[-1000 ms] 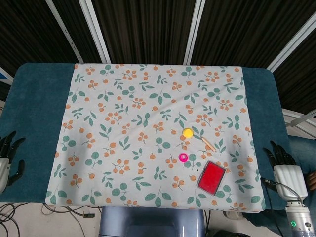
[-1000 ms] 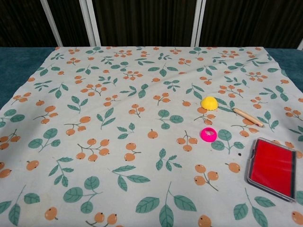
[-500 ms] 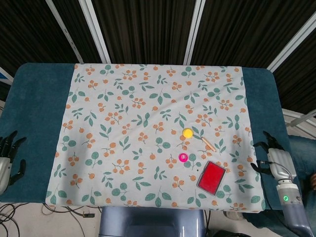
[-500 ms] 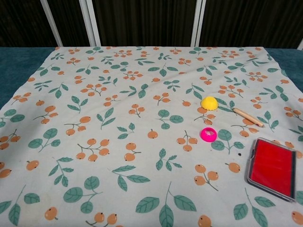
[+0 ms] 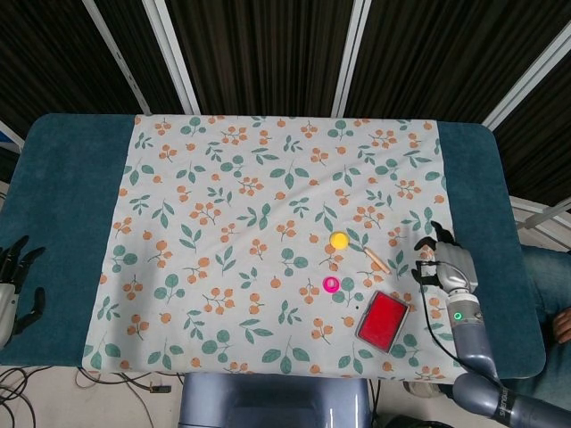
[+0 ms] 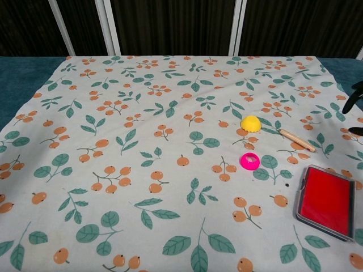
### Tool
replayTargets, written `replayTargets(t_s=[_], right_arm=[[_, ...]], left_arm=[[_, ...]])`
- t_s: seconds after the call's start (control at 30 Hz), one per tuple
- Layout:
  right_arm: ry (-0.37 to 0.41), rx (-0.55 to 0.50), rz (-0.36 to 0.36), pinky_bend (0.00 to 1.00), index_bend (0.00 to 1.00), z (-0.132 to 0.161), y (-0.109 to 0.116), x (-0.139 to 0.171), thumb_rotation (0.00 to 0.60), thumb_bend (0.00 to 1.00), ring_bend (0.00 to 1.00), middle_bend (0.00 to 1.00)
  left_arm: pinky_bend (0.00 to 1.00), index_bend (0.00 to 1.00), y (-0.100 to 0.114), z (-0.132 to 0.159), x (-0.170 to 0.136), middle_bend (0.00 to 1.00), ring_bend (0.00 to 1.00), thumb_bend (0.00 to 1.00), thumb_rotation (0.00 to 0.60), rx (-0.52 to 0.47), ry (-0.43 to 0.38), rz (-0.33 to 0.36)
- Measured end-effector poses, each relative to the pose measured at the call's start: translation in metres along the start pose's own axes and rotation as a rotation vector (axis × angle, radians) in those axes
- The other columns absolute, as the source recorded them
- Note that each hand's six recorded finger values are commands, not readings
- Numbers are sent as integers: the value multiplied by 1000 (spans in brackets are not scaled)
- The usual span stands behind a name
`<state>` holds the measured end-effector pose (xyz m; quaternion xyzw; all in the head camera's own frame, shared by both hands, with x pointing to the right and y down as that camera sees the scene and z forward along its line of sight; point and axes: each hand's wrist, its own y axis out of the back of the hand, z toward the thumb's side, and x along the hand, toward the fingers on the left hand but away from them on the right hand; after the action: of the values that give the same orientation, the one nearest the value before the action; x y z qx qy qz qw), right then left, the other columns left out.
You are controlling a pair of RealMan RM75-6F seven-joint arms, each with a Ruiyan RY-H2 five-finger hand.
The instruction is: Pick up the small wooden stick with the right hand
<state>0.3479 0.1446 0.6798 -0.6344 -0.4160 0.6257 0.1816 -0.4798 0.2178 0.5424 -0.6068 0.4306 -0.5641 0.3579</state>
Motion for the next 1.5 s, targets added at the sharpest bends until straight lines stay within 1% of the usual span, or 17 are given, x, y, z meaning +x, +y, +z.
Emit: replayTargets(t_s=[0.17,0.23,0.33,0.47,0.57,0.87,1.13,1.27,1.5], right_arm=[[7,-3,29,225,414,26,-20,-5,600,349,86,48],[9,0,27,225,414,33,-24,-7,600,403,86,48],[-1,10,24,225,414,39,-29,-10,600,440,87,47],[-29,14,34,225,414,44,-36,-13,600,440,86,44],[-37,40,33,225,416,47,-40,-13,600,429,86,42],[-55,67,33,225,461,47,-49,-14,600,325,86,41],[-71,66,34,225,475,46,-55,-18,600,323,86,41],[-72,63,36,225,478,47,-58,-20,600,329,86,41],[-71,63,47,225,489,51,-63,-22,600,354,86,42]], left_arm=[[42,139,0,-2,0,0,59,548,600,-7,5,-2],[42,138,0,-2,0,0,59,548,600,-8,5,-1],[42,138,0,-2,-1,0,59,548,600,-10,3,0],[42,138,-1,-2,-2,0,59,548,600,-9,1,-4],[42,138,0,-2,-1,0,59,548,600,-8,1,-1],[42,138,0,-3,0,0,59,548,600,-6,4,-2],[43,139,2,0,0,0,59,548,600,-8,-22,9],[43,139,1,-2,0,0,59,548,600,-9,-5,6],[43,139,2,-1,1,0,59,548,600,-11,-12,13]])
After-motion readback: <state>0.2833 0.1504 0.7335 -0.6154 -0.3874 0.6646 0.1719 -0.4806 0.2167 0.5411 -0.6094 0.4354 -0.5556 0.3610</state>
